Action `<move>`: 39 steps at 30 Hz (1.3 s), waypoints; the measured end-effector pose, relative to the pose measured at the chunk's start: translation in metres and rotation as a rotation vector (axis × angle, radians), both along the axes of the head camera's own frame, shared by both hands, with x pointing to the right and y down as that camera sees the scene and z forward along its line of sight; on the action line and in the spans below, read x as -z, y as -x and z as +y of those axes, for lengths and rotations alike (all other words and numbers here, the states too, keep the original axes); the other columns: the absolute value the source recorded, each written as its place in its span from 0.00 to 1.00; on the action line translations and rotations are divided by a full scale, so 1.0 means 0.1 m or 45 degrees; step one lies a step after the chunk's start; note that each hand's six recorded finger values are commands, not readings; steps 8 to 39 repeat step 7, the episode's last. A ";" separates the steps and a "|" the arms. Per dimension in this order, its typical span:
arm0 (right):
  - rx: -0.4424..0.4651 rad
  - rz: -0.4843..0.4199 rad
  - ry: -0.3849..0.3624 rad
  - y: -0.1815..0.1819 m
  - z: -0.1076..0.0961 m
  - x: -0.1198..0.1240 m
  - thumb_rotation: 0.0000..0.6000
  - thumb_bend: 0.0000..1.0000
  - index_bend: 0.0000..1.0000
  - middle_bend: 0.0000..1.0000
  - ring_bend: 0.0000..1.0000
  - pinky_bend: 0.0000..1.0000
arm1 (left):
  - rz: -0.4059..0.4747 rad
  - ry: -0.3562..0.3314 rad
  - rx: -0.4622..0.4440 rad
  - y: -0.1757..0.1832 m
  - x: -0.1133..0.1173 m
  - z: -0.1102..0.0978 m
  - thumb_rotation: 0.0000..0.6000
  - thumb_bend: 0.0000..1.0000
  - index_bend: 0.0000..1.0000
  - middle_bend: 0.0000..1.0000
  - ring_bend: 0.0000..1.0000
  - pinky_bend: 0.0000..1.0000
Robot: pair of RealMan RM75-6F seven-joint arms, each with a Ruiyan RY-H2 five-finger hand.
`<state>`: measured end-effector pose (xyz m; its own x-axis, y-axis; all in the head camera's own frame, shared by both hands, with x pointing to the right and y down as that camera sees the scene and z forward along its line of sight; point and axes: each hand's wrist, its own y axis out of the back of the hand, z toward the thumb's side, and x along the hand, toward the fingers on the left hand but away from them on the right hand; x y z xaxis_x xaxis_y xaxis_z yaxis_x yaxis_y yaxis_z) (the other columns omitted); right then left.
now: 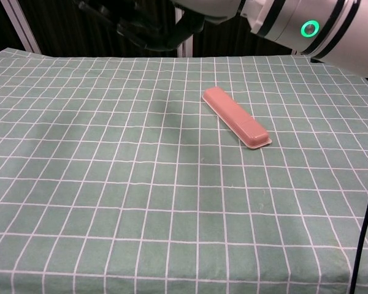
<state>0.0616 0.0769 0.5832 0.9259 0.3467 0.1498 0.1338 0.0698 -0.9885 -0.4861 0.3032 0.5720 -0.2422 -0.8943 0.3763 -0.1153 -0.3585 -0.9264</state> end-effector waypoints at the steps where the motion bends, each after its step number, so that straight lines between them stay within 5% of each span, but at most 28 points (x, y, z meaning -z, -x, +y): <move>1: 0.003 -0.015 -0.014 -0.02 0.02 0.05 1.00 0.66 0.82 0.63 0.38 0.28 | -0.001 0.000 -0.001 0.00 0.00 0.00 1.00 0.01 0.20 0.17 0.10 0.15; 7: 0.031 -0.033 -0.061 -0.08 0.14 0.18 1.00 0.66 0.82 0.63 0.38 0.28 | -0.003 -0.007 -0.010 -0.02 0.02 -0.02 1.00 0.01 0.20 0.17 0.10 0.15; 39: 0.031 -0.033 -0.061 -0.08 0.14 0.18 1.00 0.66 0.82 0.63 0.38 0.28 | -0.003 -0.007 -0.010 -0.02 0.02 -0.02 1.00 0.01 0.20 0.17 0.10 0.15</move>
